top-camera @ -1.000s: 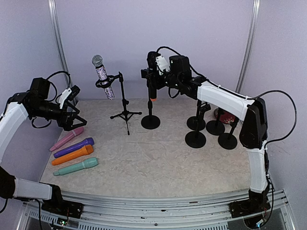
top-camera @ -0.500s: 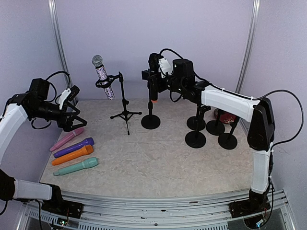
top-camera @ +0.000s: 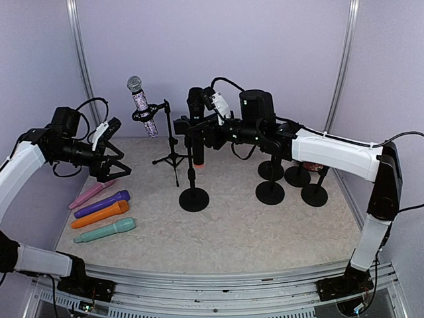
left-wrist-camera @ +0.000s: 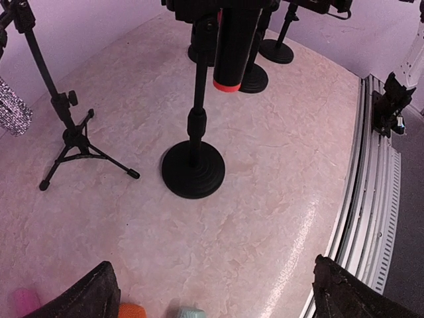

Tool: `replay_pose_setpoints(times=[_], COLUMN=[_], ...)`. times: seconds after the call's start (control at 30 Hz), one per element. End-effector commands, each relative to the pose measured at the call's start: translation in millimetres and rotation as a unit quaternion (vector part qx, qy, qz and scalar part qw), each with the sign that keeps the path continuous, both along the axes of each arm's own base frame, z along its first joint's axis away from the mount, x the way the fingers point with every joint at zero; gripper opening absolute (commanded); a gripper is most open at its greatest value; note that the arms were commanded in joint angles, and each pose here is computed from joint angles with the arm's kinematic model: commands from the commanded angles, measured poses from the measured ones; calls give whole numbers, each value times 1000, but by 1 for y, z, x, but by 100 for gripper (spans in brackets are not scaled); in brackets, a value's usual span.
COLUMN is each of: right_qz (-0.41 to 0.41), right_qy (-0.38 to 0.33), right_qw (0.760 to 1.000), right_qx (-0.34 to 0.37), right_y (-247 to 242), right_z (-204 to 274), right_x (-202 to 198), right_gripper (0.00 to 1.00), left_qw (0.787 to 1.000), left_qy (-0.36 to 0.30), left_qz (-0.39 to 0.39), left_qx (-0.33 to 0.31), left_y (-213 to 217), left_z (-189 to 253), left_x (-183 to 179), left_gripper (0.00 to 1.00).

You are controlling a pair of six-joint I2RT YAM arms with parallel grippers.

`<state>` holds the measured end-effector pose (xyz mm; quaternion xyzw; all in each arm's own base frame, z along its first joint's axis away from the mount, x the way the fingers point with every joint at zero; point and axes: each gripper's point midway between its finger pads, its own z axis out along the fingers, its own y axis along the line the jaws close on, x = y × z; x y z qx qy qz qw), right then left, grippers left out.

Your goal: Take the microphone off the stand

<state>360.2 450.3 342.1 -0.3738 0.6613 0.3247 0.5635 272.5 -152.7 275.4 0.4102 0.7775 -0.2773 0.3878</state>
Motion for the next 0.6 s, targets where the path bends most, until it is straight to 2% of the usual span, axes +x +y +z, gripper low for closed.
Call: replay_pose_setpoints(times=[0.0,0.2,0.23,0.3,0.37,0.47,0.57], right_qz=[87,119,122,117,96,90,92], right_qy=[-46,-22,-17,-5,11,9,-20], right_qw=[993,992,992,993,995,994,991], right_qx=[72,45,42,35,31,53,91], right_y=[5,12,11,8,1,-10,-20], right_z=[65,35,29,21,14,22,49], right_x=[-51,-71,-73,-74,-71,-78,-87], right_gripper=[0,2,11,45,71,89,96], left_qw=[999,996,995,994,993,988,979], left_qy=[0,-13,-22,-35,-44,-59,-87], left_qz=[-33,-85,-87,-93,-102,-132,-171], left_qx=[-37,-34,-34,-36,-43,-55,-76], left_y=[-15,-34,-37,-41,-46,-59,-70], left_z=[11,10,12,14,16,27,37], left_x=[-2,-2,2,9,19,31,38], left_gripper=[99,99,99,99,99,99,99])
